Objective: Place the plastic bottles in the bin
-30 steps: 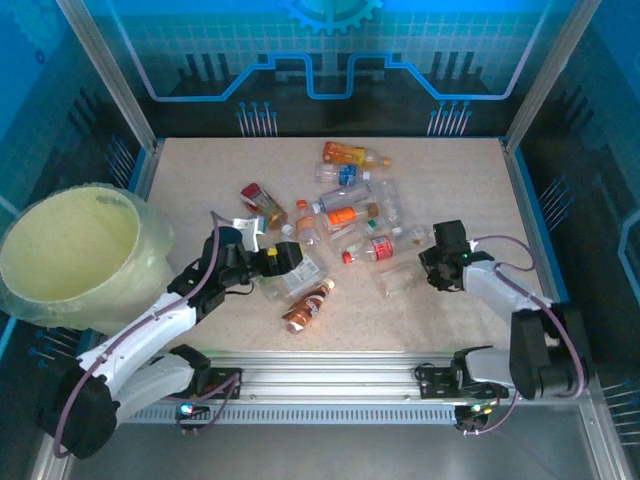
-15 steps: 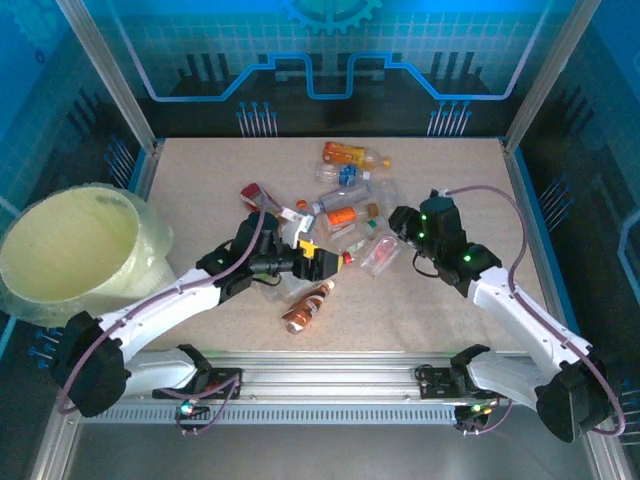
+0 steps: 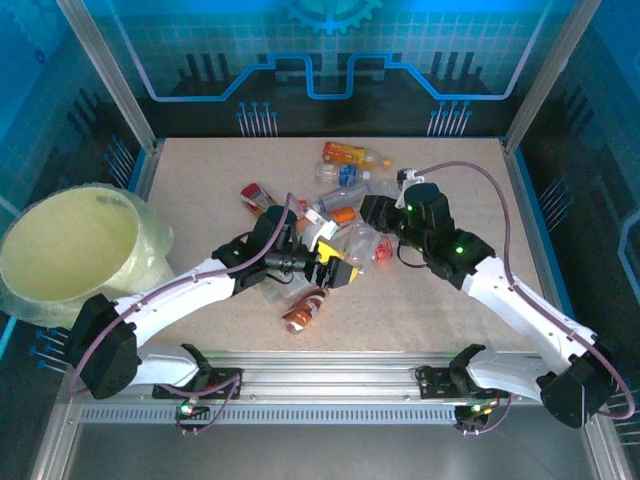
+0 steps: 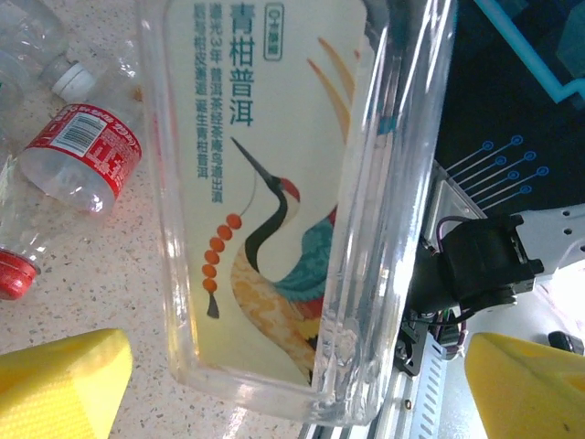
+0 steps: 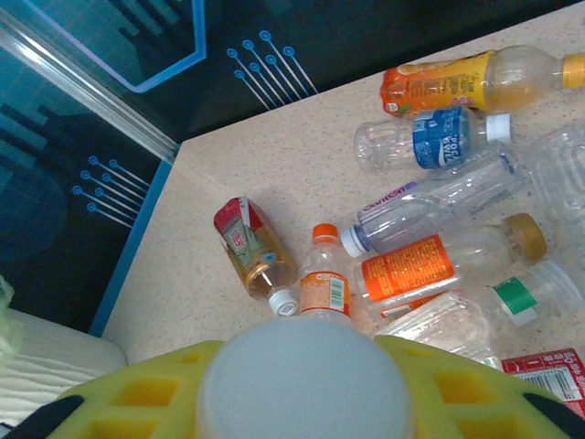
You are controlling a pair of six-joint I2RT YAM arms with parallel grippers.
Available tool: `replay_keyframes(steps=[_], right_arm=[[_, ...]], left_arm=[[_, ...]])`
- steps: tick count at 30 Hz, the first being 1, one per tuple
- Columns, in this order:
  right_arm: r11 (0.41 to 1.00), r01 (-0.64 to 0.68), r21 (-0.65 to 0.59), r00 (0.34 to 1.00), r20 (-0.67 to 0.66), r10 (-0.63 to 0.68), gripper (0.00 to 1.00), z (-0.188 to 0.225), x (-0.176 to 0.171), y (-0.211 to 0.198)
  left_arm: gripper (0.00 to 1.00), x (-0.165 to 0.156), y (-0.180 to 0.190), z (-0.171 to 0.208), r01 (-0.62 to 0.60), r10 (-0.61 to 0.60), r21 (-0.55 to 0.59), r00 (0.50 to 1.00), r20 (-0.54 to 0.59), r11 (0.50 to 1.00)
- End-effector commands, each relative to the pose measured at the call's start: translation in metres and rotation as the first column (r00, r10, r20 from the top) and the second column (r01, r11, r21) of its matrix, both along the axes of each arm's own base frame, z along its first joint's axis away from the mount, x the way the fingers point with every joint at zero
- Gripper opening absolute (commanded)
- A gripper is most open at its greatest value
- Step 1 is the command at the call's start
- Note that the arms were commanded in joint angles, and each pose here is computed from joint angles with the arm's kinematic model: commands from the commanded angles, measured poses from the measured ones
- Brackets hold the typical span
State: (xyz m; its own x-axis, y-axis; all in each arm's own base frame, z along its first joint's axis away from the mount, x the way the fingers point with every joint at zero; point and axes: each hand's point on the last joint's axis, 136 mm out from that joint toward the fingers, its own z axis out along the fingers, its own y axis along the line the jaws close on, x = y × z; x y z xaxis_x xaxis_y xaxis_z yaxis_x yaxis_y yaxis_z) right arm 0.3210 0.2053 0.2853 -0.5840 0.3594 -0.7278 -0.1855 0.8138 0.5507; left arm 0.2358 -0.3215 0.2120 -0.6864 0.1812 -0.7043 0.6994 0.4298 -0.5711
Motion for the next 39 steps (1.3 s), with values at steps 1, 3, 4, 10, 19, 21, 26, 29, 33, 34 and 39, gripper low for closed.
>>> replay_keyframes(steps=[1,3,4,10,19,21,26,29,33,34,39], right_arm=[[0.994,-0.100,0.039,0.992,0.078,0.097,0.24,0.028,-0.005,0.020],[0.989,-0.142,0.044,0.987,0.085,0.138,0.24,0.031,-0.009,0.028],[0.986,-0.162,0.045,0.984,0.086,0.157,0.24,0.032,-0.010,0.032],[0.975,-0.213,0.063,0.976,0.052,0.210,0.26,0.026,-0.015,0.047],[0.972,-0.221,0.078,0.975,0.044,0.218,0.49,0.026,-0.015,0.051],[0.970,-0.234,0.070,0.972,0.052,0.230,0.64,0.030,-0.017,0.051],[0.968,-0.250,-0.009,0.966,0.064,0.250,1.00,0.039,-0.021,0.046],[0.981,-0.179,-0.076,0.981,0.067,0.184,1.00,0.038,-0.016,0.030],[0.977,-0.130,-0.168,0.987,0.068,0.143,1.00,0.034,-0.012,0.016],[0.977,-0.117,-0.176,0.989,0.068,0.131,1.00,0.033,-0.011,0.014],[0.978,-0.084,-0.190,0.993,0.070,0.098,1.00,0.029,-0.009,0.007]], left_arm=[[0.94,0.000,-0.007,0.012,0.022,-0.021,-0.025,0.999,0.044,0.999],[0.93,0.006,-0.006,0.016,-0.010,0.013,-0.047,0.998,0.064,0.999],[0.92,0.010,-0.006,0.018,-0.029,0.034,-0.057,0.996,0.077,0.998],[0.74,0.015,-0.011,0.032,-0.021,0.033,-0.105,0.993,0.113,0.994],[0.45,0.017,0.000,0.030,-0.084,0.096,-0.092,0.987,0.131,0.992],[0.44,0.025,0.010,0.025,-0.159,0.165,-0.059,0.977,0.136,0.986],[0.45,0.054,0.059,0.010,-0.445,0.419,0.110,0.886,0.199,0.889],[0.44,0.064,0.105,0.016,-0.619,0.555,0.202,0.777,0.296,0.759],[0.44,0.064,0.171,0.049,-0.793,0.665,0.240,0.602,0.442,0.559],[0.43,0.061,0.186,0.059,-0.822,0.680,0.236,0.563,0.469,0.518],[0.44,0.044,0.252,0.117,-0.920,0.733,0.170,0.385,0.560,0.353]])
